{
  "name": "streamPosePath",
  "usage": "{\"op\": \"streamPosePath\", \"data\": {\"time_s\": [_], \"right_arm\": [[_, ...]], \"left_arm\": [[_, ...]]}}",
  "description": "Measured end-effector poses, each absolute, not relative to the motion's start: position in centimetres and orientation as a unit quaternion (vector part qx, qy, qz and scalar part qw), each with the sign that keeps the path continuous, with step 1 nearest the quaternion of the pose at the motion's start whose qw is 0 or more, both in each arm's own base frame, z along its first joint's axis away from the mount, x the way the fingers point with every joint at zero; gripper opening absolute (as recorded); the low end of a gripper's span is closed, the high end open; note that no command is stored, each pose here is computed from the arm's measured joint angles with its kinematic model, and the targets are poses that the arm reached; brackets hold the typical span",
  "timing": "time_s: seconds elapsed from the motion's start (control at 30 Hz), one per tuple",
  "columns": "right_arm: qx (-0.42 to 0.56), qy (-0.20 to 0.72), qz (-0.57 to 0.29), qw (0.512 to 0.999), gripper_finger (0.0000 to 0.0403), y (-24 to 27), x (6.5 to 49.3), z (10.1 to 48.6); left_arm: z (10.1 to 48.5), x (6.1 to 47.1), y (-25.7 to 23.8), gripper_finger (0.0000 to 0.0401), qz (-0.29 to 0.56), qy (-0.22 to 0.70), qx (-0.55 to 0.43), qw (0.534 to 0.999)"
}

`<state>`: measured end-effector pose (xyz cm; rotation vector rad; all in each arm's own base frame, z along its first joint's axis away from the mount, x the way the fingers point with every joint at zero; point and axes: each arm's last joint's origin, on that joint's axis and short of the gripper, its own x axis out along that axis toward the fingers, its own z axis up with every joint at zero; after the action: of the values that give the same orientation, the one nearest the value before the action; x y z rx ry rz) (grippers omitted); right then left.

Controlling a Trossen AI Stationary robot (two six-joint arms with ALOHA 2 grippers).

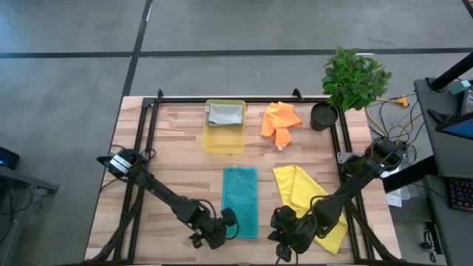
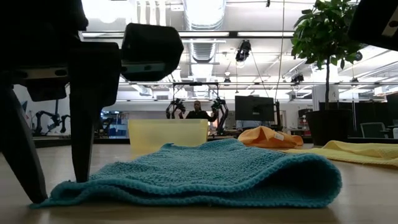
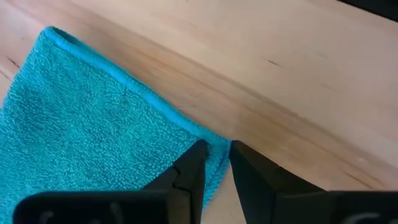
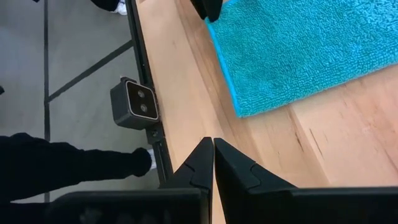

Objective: Fold microfiber towels
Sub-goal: Fold the light blue microfiber cloth

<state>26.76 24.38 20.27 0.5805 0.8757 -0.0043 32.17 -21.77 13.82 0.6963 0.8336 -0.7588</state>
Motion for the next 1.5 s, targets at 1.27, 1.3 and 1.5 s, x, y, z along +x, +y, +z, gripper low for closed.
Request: {"op": "streamPosePath", "data": {"time_s": [1.27, 1.3, 1.5], "right_arm": [[0.041, 0.379, 0.089, 0.920, 0.0154, 24.9, 29.4, 16.9], [0.027, 0.382, 0.092, 0.919, 0.0165, 24.9, 29.4, 16.5], [-0.059, 0.390, 0.125, 0.910, 0.0197, 25.1, 29.6, 15.0]], "left_arm": [[15.4, 34.4, -18.1, 0.0000, -0.346, 0.421, 0.070, 0.836], [15.4, 34.4, -18.1, 0.0000, -0.342, 0.420, 0.063, 0.838], [15.4, 34.4, -18.1, 0.0000, -0.330, 0.427, 0.041, 0.841]]}}
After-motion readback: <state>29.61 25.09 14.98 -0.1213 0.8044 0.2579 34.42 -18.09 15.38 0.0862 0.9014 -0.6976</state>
